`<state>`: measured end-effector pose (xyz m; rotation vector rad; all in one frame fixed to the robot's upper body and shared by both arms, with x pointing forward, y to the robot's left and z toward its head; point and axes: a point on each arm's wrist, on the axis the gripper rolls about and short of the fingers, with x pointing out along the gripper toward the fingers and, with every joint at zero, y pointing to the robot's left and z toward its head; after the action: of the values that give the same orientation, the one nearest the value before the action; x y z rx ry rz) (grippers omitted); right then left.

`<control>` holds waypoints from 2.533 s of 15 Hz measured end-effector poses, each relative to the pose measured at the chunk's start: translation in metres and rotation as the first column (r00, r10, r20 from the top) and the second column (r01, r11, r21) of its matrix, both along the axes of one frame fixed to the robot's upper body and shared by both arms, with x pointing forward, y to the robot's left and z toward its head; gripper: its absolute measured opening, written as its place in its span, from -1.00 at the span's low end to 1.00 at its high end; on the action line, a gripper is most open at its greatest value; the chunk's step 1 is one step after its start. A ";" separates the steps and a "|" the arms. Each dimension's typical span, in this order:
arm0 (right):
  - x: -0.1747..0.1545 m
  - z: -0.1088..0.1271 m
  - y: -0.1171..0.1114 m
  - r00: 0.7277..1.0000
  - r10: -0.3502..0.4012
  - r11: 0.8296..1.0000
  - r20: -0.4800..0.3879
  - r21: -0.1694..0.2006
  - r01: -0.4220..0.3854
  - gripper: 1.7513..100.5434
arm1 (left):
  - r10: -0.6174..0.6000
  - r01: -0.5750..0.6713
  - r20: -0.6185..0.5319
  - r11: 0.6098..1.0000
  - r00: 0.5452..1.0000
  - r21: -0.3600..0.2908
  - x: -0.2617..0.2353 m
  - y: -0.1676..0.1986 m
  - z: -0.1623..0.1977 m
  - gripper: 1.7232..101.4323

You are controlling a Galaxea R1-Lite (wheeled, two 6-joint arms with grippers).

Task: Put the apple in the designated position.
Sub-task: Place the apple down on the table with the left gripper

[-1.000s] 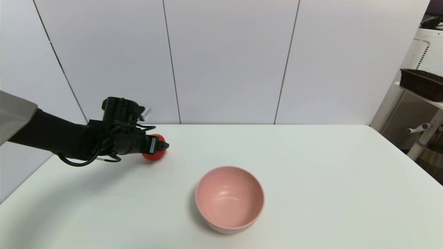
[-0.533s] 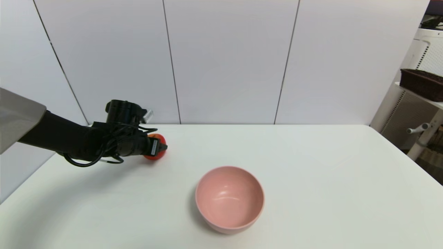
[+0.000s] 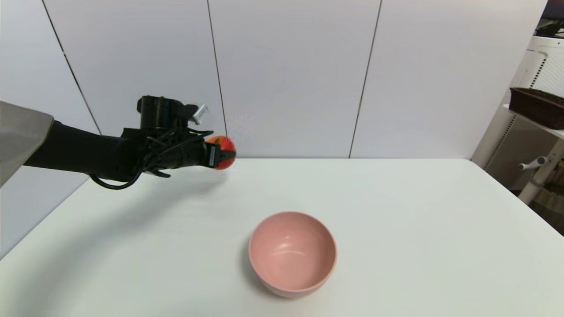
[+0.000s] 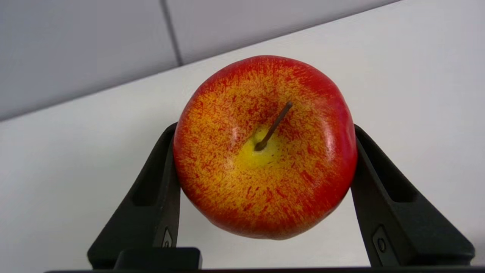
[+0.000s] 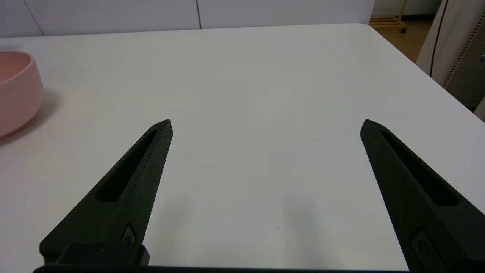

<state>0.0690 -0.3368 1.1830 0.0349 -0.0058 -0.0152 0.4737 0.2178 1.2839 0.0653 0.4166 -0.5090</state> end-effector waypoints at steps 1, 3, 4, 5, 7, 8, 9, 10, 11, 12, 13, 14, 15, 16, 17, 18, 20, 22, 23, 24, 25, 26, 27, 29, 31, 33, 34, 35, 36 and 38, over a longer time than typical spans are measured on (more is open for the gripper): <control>0.000 0.000 0.000 1.000 0.000 1.000 0.000 0.000 0.000 0.95 | -0.060 0.060 0.022 0.998 0.998 -0.020 -0.002 -0.014 0.008 0.40; 0.000 0.000 0.000 1.000 0.000 1.000 0.000 0.000 0.000 0.95 | -0.146 0.149 0.071 0.988 0.987 -0.039 -0.008 -0.045 0.022 0.40; 0.000 0.000 0.000 1.000 0.000 1.000 0.000 0.000 0.000 0.95 | -0.195 0.200 0.088 0.979 0.977 -0.047 -0.015 -0.065 0.030 0.40; 0.000 0.000 0.000 1.000 0.000 1.000 0.000 0.000 0.000 0.95 | -0.242 0.248 0.094 0.967 0.966 -0.060 -0.024 -0.085 0.036 0.39; 0.000 0.000 0.000 1.000 0.000 1.000 0.000 0.000 0.000 0.95 | -0.337 0.347 0.107 0.932 0.936 -0.102 -0.044 -0.128 0.051 0.39; 0.000 0.000 0.000 1.000 0.000 1.000 0.000 0.000 0.000 0.95 | -0.377 0.389 0.109 0.913 0.920 -0.122 -0.054 -0.147 0.055 0.39; 0.000 0.000 0.000 1.000 0.000 1.000 0.000 0.000 0.000 0.95 | -0.412 0.425 0.112 0.894 0.904 -0.141 -0.063 -0.165 0.058 0.39; 0.000 0.000 0.000 1.000 0.000 1.000 0.000 0.000 0.000 0.95 | -0.447 0.461 0.116 0.873 0.887 -0.162 -0.074 -0.184 0.060 0.39; 0.000 0.000 0.000 1.000 0.000 1.000 0.000 0.000 0.000 0.95 | -0.474 0.488 0.115 0.854 0.873 -0.182 -0.083 -0.201 0.061 0.39; 0.000 0.000 0.000 1.000 0.000 1.000 0.000 0.000 0.000 0.95 | -0.490 0.502 0.109 0.841 0.865 -0.201 -0.094 -0.218 0.061 0.39; 0.000 0.000 0.000 1.000 0.000 1.000 0.000 0.000 0.000 0.95 | -0.481 0.492 0.103 0.846 0.871 -0.204 -0.103 -0.232 0.060 0.39; 0.000 0.000 0.000 1.000 0.000 1.000 0.000 0.000 0.000 0.95 | -0.450 0.459 0.092 0.868 0.888 -0.190 -0.112 -0.245 0.057 0.39; 0.000 0.000 0.000 1.000 0.000 1.000 0.000 0.000 0.000 0.95 | -0.408 0.417 0.085 0.892 0.909 -0.174 -0.118 -0.254 0.054 0.39; 0.000 0.000 0.000 1.000 0.000 1.000 0.000 0.000 0.000 0.95 | -0.356 0.364 0.073 0.919 0.931 -0.153 -0.126 -0.264 0.051 0.39; 0.000 0.000 0.000 1.000 0.000 1.000 0.000 0.000 0.000 0.95 | -0.308 0.312 0.052 0.941 0.950 -0.130 -0.134 -0.273 0.044 0.39; 0.000 0.000 0.000 1.000 0.000 1.000 0.000 0.000 0.000 0.95 | -0.272 0.274 0.036 0.954 0.962 -0.120 -0.140 -0.279 0.039 0.39; 0.000 0.000 0.000 1.000 0.000 1.000 0.000 0.000 0.000 0.95 | -0.216 0.216 0.013 0.969 0.976 -0.124 -0.151 -0.292 0.030 0.39; 0.000 0.000 0.000 1.000 0.000 1.000 0.000 0.000 0.000 0.95 | -0.170 0.167 -0.032 0.982 0.985 -0.094 -0.159 -0.297 0.022 0.39; 0.000 0.000 0.000 1.000 0.000 1.000 0.000 0.000 0.000 0.95 | -0.156 0.151 -0.063 0.986 0.986 -0.070 -0.165 -0.299 0.018 0.39; 0.000 0.000 0.000 1.000 0.000 1.000 0.000 0.000 0.000 0.95 | -0.148 0.143 -0.094 0.988 0.984 -0.056 -0.171 -0.300 0.015 0.39; 0.000 0.000 0.000 1.000 0.000 1.000 0.000 0.000 0.000 0.95 | -0.142 0.137 -0.127 0.989 0.982 -0.050 -0.176 -0.301 0.012 0.39; 0.000 0.000 0.000 1.000 0.000 1.000 0.000 0.000 0.000 0.95 | -0.136 0.130 -0.160 0.990 0.978 -0.048 -0.182 -0.303 0.009 0.39; 0.000 0.000 0.000 1.000 0.000 1.000 0.000 0.000 0.000 0.95 | -0.126 0.120 -0.195 0.992 0.973 -0.044 -0.187 -0.303 0.005 0.39; 0.000 0.000 0.000 1.000 0.000 1.000 0.000 0.000 0.000 0.95 | -0.105 0.099 -0.256 0.994 0.961 -0.036 -0.200 -0.306 -0.001 0.39; 0.000 0.000 0.000 1.000 0.000 1.000 0.000 0.000 0.000 0.95 | -0.067 0.071 -0.280 0.998 0.958 0.001 -0.208 -0.305 -0.006 0.39; 0.000 0.000 0.000 1.000 0.000 1.000 0.000 0.000 0.000 0.95 | -0.016 0.030 -0.268 0.998 0.963 0.049 -0.210 -0.305 -0.013 0.39; 0.000 0.000 0.000 1.000 0.000 1.000 0.000 0.000 0.000 0.95 | -0.007 0.024 -0.268 0.998 0.963 0.058 -0.210 -0.306 -0.016 0.39; 0.000 0.000 0.000 1.000 0.000 1.000 0.000 0.000 0.000 0.95 | -0.004 0.022 -0.270 0.998 0.963 0.064 -0.211 -0.308 -0.020 0.39; 0.000 0.000 0.000 1.000 0.000 1.000 0.000 0.000 0.000 0.95 | 0.000 0.019 -0.269 0.998 0.963 0.068 -0.211 -0.309 -0.023 0.39; 0.000 0.000 0.000 1.000 0.000 1.000 0.001 0.000 0.000 0.95 | 0.006 0.016 -0.271 0.997 0.963 0.077 -0.209 -0.311 -0.029 0.39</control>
<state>0.0690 -0.3368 1.1831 0.0352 -0.0067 -0.0152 0.2645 -0.0935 1.2547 0.0726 0.7052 -0.5083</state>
